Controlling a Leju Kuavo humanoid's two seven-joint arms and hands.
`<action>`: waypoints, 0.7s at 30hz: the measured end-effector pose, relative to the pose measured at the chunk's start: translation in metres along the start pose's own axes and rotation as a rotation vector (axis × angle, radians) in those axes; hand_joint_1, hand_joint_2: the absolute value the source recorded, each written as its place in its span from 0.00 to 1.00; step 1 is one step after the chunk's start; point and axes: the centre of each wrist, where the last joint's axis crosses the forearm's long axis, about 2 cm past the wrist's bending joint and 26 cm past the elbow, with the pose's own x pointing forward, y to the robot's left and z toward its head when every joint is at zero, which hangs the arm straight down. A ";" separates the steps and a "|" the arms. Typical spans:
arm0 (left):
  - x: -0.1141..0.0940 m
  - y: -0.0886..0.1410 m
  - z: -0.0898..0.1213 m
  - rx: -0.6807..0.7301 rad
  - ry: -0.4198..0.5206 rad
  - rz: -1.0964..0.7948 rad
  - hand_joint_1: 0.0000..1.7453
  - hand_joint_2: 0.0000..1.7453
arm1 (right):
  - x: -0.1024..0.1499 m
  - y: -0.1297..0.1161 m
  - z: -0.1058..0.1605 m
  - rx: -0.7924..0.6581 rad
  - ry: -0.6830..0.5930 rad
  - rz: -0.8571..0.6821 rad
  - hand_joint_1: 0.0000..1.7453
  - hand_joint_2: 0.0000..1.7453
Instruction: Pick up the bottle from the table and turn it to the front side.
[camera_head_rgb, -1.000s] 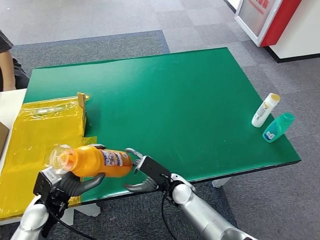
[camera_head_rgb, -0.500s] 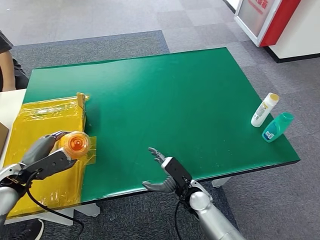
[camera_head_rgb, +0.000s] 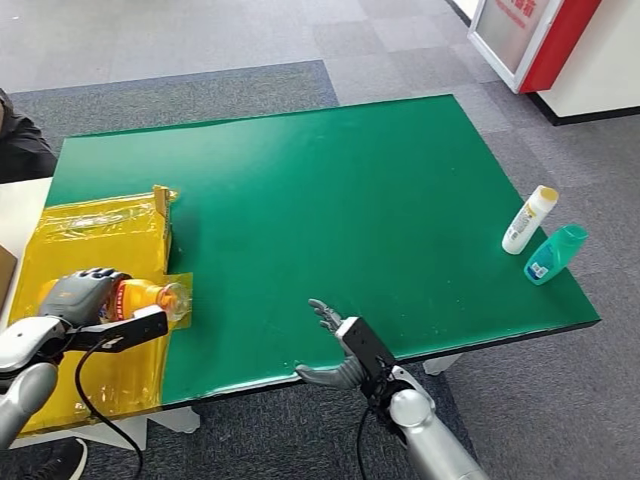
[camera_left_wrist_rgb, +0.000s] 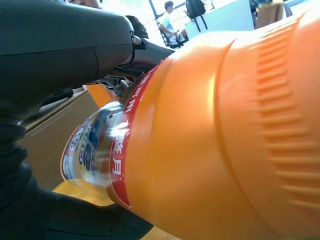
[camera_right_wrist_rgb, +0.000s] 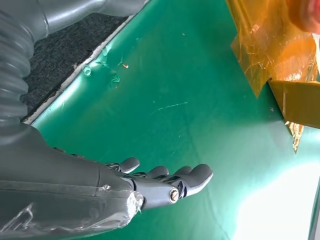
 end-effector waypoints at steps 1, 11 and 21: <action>0.003 -0.004 -0.002 -0.010 0.002 -0.008 1.00 1.00 | 0.000 0.000 0.000 0.001 0.002 0.000 0.00 1.00; 0.039 -0.025 -0.023 -0.034 0.040 -0.042 0.74 1.00 | 0.001 0.003 -0.001 0.020 0.017 0.005 0.00 1.00; 0.067 -0.028 -0.038 -0.062 0.129 0.029 0.00 1.00 | 0.004 0.010 -0.005 0.042 0.037 0.010 0.00 1.00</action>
